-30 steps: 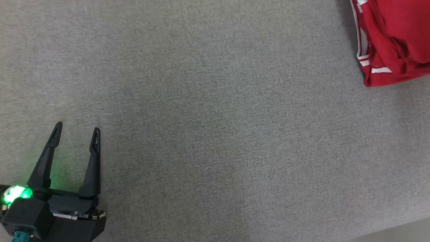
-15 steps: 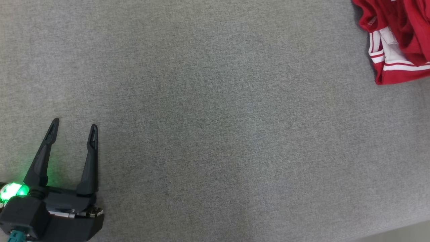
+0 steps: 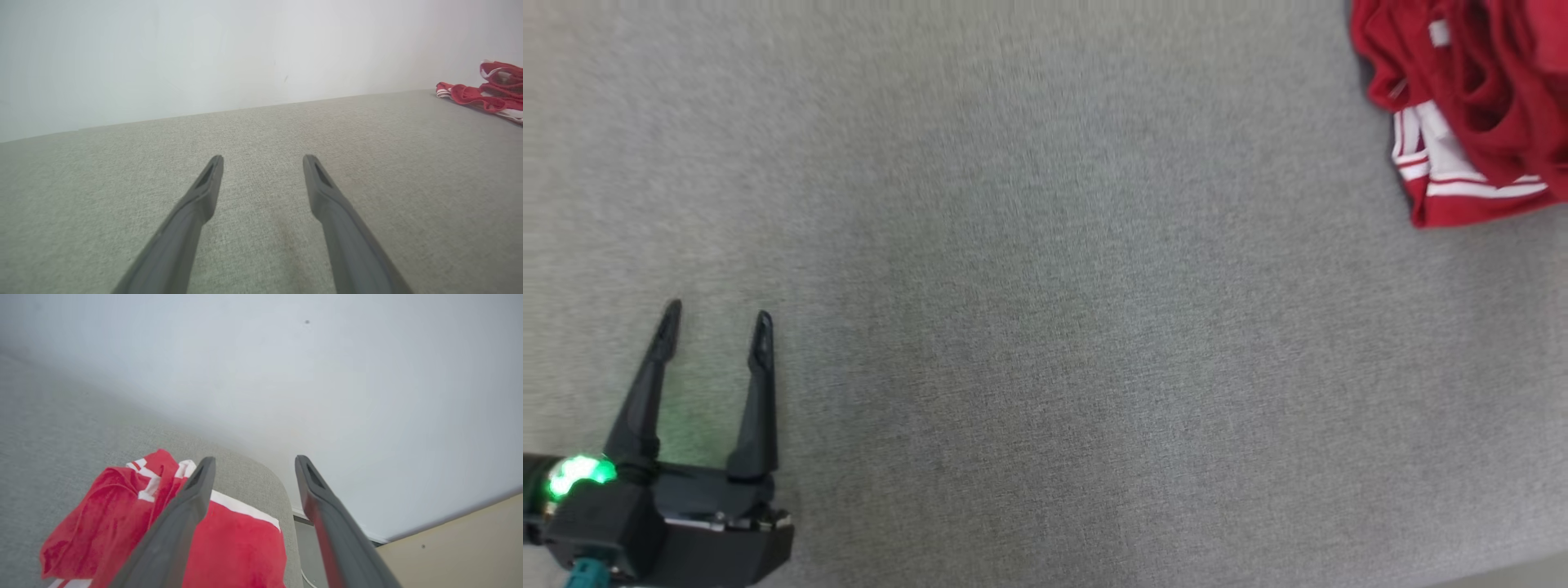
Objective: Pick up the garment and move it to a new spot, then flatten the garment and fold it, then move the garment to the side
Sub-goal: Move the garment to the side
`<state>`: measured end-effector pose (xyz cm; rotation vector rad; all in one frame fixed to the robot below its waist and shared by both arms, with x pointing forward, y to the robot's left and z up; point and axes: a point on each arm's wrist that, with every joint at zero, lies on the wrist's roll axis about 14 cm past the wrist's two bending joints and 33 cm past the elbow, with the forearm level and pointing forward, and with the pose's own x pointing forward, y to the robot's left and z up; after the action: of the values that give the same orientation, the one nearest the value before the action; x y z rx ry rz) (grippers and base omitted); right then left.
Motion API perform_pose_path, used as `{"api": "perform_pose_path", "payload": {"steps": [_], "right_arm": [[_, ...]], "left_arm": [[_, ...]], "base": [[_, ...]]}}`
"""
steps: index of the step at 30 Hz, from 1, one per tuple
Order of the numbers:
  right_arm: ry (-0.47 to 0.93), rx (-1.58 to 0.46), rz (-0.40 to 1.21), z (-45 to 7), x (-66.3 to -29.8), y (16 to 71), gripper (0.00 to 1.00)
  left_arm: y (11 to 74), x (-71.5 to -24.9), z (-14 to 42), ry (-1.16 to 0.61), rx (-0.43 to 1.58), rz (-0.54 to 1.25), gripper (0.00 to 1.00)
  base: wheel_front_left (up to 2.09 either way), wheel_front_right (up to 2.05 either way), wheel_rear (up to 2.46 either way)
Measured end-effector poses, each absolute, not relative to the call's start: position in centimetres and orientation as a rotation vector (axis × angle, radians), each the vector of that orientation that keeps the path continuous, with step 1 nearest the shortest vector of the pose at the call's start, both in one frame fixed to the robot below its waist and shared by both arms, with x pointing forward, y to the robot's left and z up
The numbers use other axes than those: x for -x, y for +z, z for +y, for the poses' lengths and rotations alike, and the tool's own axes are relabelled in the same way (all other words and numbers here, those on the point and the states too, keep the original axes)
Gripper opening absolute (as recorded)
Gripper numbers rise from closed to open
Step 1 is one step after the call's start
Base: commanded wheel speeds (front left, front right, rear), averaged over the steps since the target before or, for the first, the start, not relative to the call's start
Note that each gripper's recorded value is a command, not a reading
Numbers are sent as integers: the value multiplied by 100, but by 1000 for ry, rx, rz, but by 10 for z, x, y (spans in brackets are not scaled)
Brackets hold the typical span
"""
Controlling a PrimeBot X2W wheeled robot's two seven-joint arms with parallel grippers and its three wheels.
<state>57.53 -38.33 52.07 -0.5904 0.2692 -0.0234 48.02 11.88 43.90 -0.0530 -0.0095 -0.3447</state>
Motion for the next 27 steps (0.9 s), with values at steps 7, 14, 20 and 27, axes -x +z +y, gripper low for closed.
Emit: {"api": "perform_pose_path", "payload": {"steps": [7, 14, 20, 27], "right_arm": [[71, 436, 97, -320, -571, 545, 100], [138, 259, -1, -266, -544, 555, 100], [172, 129, -48, -232, -506, 549, 100], [217, 31, -72, -196, -464, 538, 100]], "left_arm": [[462, -459, 128, -298, 54, -31, 100], [488, -432, 150, -226, 46, -62, 100], [510, -408, 163, -170, 61, -107, 100], [528, -382, 185, -105, 48, -149, 100]], "base": [[0, 0, 0], [0, 0, 0], [0, 0, 0], [0, 0, 0]]}}
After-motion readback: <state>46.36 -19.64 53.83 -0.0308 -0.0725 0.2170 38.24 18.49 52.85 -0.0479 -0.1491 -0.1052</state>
